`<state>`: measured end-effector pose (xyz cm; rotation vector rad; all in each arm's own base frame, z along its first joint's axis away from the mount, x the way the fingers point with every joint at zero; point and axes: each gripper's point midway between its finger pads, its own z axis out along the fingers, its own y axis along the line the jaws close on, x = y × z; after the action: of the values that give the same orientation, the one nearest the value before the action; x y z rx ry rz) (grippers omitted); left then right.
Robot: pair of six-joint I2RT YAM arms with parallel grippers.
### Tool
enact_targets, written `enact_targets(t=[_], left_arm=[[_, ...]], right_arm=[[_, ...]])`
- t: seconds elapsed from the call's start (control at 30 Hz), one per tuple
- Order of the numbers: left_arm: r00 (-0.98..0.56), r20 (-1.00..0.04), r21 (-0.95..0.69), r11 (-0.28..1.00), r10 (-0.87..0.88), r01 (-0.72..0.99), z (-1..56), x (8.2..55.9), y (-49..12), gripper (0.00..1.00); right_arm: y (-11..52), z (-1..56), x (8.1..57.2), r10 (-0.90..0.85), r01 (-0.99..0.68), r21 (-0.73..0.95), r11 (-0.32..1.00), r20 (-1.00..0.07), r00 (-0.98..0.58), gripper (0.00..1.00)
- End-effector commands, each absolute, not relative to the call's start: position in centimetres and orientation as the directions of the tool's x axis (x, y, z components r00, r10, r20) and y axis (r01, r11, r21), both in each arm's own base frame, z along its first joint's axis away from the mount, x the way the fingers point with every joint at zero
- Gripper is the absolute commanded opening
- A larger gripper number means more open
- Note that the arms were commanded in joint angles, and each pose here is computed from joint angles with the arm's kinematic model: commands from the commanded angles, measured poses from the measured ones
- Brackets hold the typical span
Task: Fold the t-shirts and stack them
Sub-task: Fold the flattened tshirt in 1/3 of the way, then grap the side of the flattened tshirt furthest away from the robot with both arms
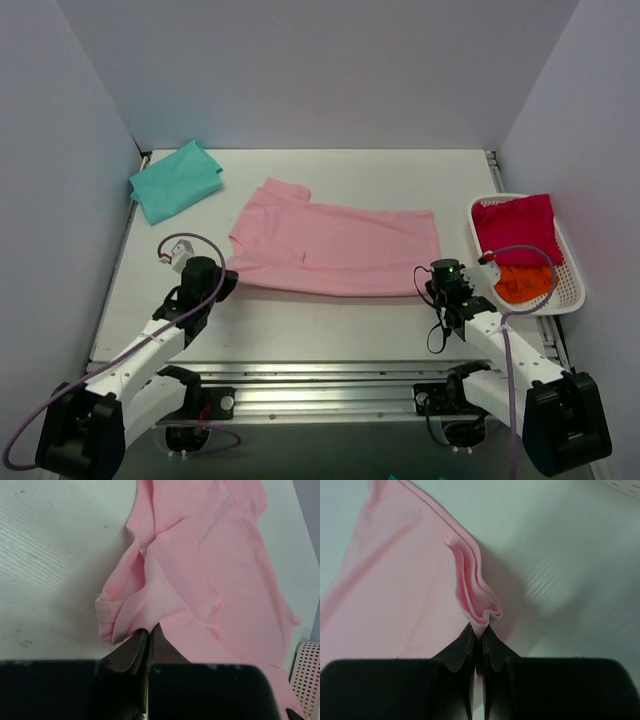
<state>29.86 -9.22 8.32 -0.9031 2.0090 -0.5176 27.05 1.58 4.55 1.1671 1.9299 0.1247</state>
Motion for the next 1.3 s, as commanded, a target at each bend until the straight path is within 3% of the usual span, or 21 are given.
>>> enact_targets(t=[0.0,0.2,0.27,0.3,0.33,0.4,0.43,0.6,0.63,0.73,0.97,1.0,1.07,1.1,1.17,1.2,1.27], left_arm=[[-0.369,-0.549,-0.597,0.661,-0.750,-0.454,8.1,27.1,-7.9,0.02],[-0.409,-0.531,-0.602,0.670,-0.742,-0.435,8.2,23.9,-7.9,0.04],[-0.421,-0.520,-0.614,0.668,-0.743,-0.421,8.0,23.0,-8.1,0.19],[-0.429,-0.514,-0.618,0.668,-0.743,-0.415,8.0,22.7,-8.2,0.46],[-0.428,-0.511,-0.636,0.663,-0.746,-0.396,8.4,22.4,-8.4,0.62],[-0.461,-0.492,-0.629,0.668,-0.739,-0.399,8.2,21.3,-8.5,0.87],[-0.460,-0.490,-0.646,0.663,-0.740,-0.379,8.9,21.0,-8.7,0.96],[-0.437,-0.498,-0.681,0.650,-0.749,-0.338,12.1,19.5,-8.2,1.00],[-0.413,-0.509,-0.696,0.644,-0.755,-0.319,13.0,19.7,-8.0,0.94],[-0.330,-0.572,-0.710,0.654,-0.751,-0.260,15.6,22.1,-7.8,0.94],[-0.106,-0.772,-0.613,0.778,-0.627,-0.135,22.0,33.9,-8.3,0.94],[-0.138,-0.797,-0.562,0.806,-0.588,-0.184,20.0,36.4,-7.8,0.94],[-0.096,-0.827,-0.546,0.832,-0.554,-0.100,23.2,40.9,-8.4,0.94],[-0.150,-0.828,-0.523,0.840,-0.541,-0.143,19.8,43.9,-7.1,0.94],[-0.175,-0.806,-0.581,0.811,-0.565,0.059,22.3,48.7,-8.8,0.94],[-0.256,-0.784,-0.593,0.805,-0.566,0.036,18.2,51.2,-8.5,0.94],[-0.255,-0.778,-0.614,0.782,-0.574,0.110,20.2,55.6,-7.4,0.94]], right_arm=[[0.7,4.3,24.7,0.765,0.718,0.439,0.541,-0.612,-0.202,0.00],[1.0,5.2,22.9,0.795,0.703,0.485,0.521,-0.575,-0.192,0.00],[1.1,5.5,22.3,0.795,0.699,0.482,0.528,-0.571,-0.207,0.05],[1.1,5.5,22.1,0.794,0.697,0.482,0.531,-0.570,-0.212,0.27],[1.2,5.5,21.9,0.793,0.695,0.481,0.535,-0.568,-0.219,0.44],[1.4,5.8,21.5,0.790,0.681,0.482,0.551,-0.564,-0.241,0.79],[1.5,5.9,21.3,0.790,0.679,0.482,0.554,-0.562,-0.246,0.83],[1.7,8.7,21.2,0.799,0.638,0.536,0.553,-0.558,-0.224,0.87],[1.8,9.6,21.5,0.801,0.620,0.558,0.551,-0.561,-0.208,0.87],[1.8,12.3,23.6,0.784,0.565,0.597,0.570,-0.600,-0.159,0.87],[4.8,16.9,32.6,0.715,0.397,0.619,0.678,-0.680,-0.161,0.86],[5.1,16.7,33.4,0.715,0.393,0.619,0.680,-0.679,-0.166,0.86],[5.7,16.4,35.3,0.715,0.373,0.629,0.682,-0.680,-0.161,0.86],[5.7,16.3,35.7,0.718,0.376,0.632,0.677,-0.678,-0.154,0.86],[6.0,16.2,36.6,0.722,0.360,0.644,0.675,-0.676,-0.145,0.86],[6.1,16.1,36.8,0.720,0.354,0.643,0.679,-0.678,-0.150,0.85],[5.9,16.0,37.2,0.717,0.350,0.643,0.681,-0.683,-0.139,0.85]])
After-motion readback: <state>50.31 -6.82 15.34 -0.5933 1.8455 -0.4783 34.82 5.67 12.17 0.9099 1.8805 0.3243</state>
